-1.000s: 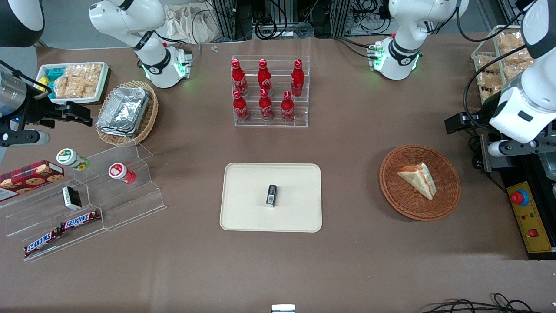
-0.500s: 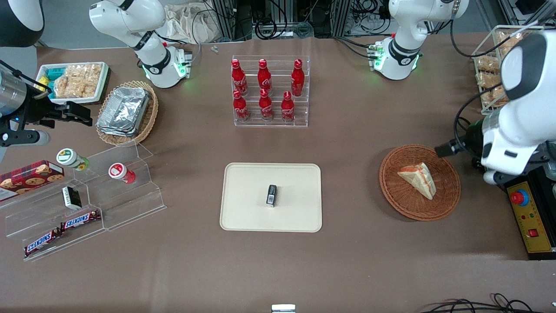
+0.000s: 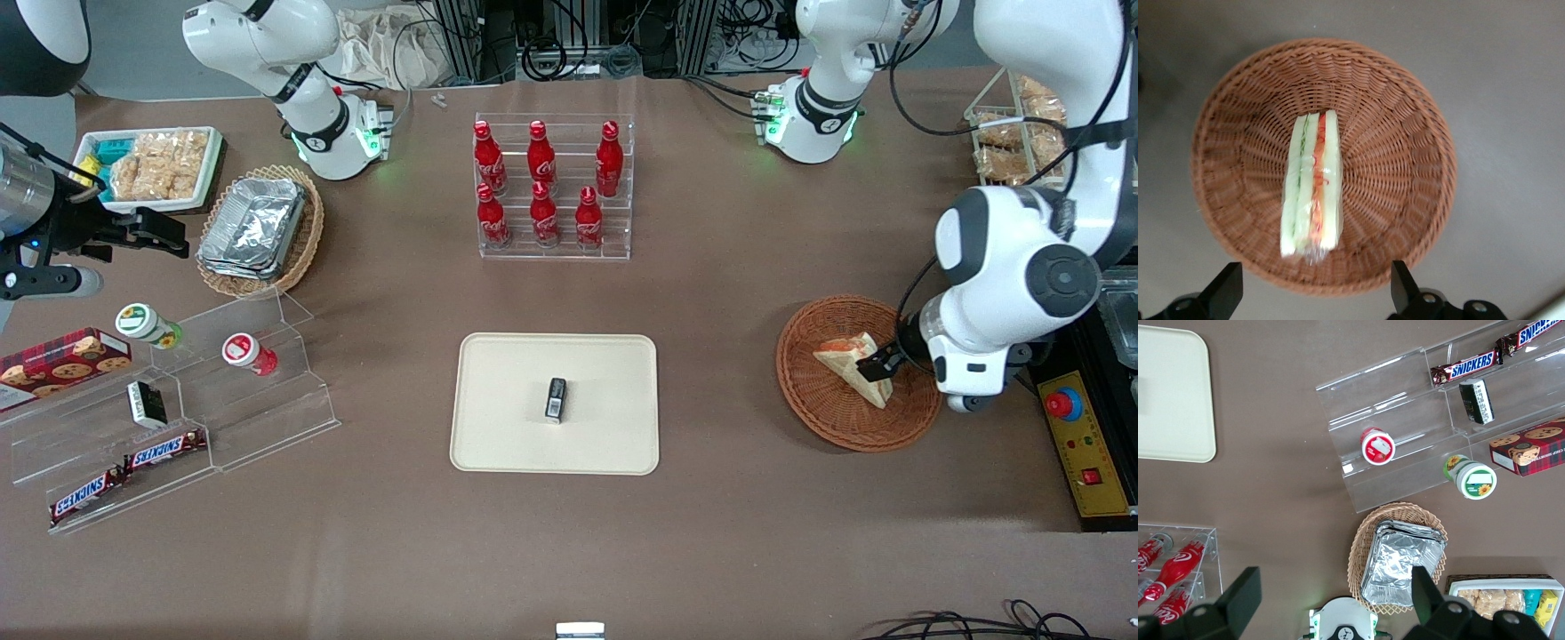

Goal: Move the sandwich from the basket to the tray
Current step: 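Close the left gripper on the sandwich wedge and lift it, then carry the sandwich with the left gripper over to the white tray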

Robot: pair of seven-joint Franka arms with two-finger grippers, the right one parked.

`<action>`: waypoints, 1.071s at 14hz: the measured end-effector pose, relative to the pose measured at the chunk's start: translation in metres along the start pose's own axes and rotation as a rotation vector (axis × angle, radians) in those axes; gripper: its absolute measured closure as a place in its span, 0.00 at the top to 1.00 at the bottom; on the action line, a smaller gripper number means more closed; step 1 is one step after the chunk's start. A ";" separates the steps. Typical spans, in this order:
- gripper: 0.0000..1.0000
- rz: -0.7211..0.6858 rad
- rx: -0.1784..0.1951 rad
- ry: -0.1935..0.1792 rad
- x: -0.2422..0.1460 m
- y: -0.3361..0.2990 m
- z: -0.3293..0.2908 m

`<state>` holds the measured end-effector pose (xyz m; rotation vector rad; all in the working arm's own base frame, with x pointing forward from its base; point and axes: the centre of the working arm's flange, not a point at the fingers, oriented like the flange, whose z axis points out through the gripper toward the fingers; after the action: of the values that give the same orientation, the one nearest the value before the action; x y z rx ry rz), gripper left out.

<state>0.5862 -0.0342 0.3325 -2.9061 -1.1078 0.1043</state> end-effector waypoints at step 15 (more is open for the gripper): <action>0.34 -0.010 0.046 -0.044 -0.001 -0.006 0.006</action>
<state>0.5805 -0.0304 0.3268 -2.8712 -1.1111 0.1913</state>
